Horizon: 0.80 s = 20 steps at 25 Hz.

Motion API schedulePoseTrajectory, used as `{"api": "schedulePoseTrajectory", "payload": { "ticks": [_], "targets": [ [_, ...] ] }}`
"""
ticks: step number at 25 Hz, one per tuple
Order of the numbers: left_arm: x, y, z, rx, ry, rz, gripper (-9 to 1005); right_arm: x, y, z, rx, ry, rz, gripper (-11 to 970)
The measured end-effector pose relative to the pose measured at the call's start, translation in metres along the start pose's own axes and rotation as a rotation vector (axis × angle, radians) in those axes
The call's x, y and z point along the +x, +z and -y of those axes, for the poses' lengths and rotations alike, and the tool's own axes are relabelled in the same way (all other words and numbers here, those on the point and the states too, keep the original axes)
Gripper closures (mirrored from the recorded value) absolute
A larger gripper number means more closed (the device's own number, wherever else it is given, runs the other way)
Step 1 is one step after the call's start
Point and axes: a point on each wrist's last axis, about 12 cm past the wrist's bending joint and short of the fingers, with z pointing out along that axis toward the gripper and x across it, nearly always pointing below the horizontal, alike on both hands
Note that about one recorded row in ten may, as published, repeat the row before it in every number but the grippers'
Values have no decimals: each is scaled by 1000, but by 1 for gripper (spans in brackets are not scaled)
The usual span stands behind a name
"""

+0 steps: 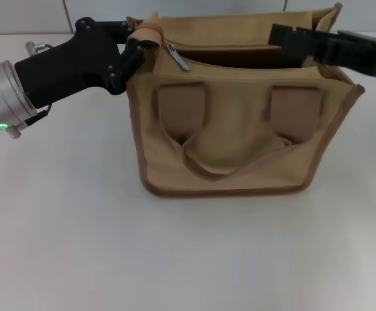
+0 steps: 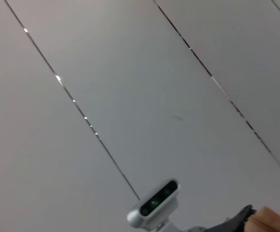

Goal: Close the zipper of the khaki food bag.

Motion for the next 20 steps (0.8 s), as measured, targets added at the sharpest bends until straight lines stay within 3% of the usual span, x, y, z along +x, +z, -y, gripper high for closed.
{"api": "schedulePoseTrajectory", "payload": {
  "ticks": [9,20],
  "targets": [
    [3,-2,3,-16,-20,26,969,-26,18,13,72,22,-49,202],
    [2,-3,3,-11,-19,30,965,-51,49,21,136,185,-241,587]
  ]
}}
